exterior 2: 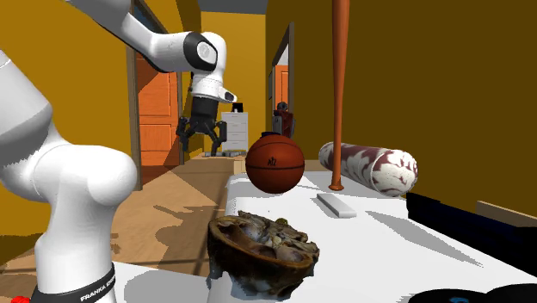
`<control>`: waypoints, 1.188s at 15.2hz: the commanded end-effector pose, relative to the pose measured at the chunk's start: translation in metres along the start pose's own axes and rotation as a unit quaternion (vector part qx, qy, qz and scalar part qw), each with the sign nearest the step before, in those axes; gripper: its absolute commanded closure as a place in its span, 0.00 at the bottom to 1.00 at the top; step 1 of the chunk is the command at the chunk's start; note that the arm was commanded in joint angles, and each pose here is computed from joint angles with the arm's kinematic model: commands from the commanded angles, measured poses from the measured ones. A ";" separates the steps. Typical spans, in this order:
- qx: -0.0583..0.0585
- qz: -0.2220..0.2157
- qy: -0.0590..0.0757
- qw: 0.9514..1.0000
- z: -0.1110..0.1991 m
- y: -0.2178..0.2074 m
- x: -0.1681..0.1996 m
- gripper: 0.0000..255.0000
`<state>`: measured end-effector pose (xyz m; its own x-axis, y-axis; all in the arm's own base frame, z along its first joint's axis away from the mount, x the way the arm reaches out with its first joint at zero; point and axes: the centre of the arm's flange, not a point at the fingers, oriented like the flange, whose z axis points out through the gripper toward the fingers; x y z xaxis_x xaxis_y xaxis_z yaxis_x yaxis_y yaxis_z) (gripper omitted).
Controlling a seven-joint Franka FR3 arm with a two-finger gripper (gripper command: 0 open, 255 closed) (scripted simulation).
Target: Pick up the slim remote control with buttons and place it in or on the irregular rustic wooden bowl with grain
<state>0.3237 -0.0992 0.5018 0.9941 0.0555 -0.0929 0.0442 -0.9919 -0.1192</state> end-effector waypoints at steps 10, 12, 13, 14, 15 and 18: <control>-0.024 -0.022 0.014 0.999 0.031 0.126 0.039 0.00; -0.028 -0.026 0.017 0.999 0.036 0.149 0.048 0.00; -0.030 -0.028 0.018 0.999 0.038 0.160 0.052 0.00; -0.032 -0.030 0.019 0.999 0.041 0.172 0.056 0.00; -0.034 -0.032 0.020 0.999 0.043 0.183 0.061 0.00; -0.040 -0.038 0.024 0.998 0.050 0.218 0.074 0.00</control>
<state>0.3978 -0.2917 0.4264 0.9917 0.1216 -0.0414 0.1195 -0.9916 -0.0502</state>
